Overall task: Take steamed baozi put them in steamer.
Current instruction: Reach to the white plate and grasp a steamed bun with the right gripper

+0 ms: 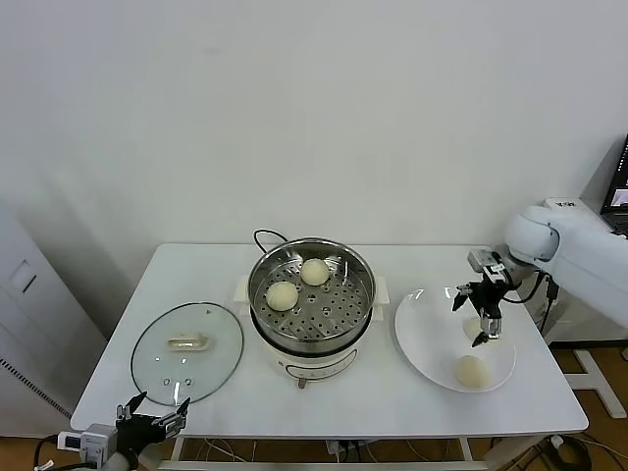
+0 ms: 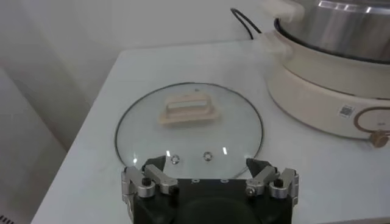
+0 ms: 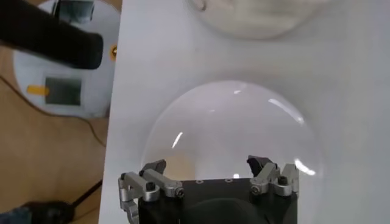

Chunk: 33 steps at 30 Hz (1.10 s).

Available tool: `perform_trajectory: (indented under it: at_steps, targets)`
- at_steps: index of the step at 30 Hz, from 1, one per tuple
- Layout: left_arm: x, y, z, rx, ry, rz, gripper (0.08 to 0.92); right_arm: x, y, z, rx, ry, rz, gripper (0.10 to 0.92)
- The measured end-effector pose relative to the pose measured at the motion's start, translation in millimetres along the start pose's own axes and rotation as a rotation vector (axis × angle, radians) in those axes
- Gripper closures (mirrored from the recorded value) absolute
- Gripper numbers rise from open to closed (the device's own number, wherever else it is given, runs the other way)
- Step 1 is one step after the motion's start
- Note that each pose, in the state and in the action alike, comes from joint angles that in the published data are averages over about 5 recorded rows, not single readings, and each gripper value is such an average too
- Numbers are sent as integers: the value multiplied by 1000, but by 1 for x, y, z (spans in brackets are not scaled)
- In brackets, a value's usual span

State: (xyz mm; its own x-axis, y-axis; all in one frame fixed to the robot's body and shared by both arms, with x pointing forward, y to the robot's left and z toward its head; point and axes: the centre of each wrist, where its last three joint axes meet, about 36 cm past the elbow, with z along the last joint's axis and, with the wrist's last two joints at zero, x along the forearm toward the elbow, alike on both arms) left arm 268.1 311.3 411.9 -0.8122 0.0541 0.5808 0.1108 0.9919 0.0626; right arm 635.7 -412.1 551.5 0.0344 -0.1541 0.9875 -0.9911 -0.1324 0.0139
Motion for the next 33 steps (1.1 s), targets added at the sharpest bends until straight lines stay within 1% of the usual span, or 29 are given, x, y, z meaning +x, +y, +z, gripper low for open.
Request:
perform_trajectory:
  at_steps: [9, 21, 24, 27, 30, 33]
  targets:
    - [-1, -1, 1, 1, 3, 2, 177, -35, 8, 15, 21, 10, -37, 200]
    - [-1, -1, 1, -1, 5, 3, 177, -67, 13, 22, 40, 27, -70, 200]
    - [-1, -1, 1, -1, 6, 2, 177, -73, 13, 22, 40, 32, -77, 227]
    - [-1, -1, 1, -2, 6, 2, 177, -79, 13, 23, 38, 33, -81, 277]
    - [-1, -1, 1, -3, 6, 2, 177, -85, 13, 23, 33, 32, -84, 338]
    - [-1, -1, 1, -3, 6, 2, 177, -90, 12, 23, 28, 32, -88, 420]
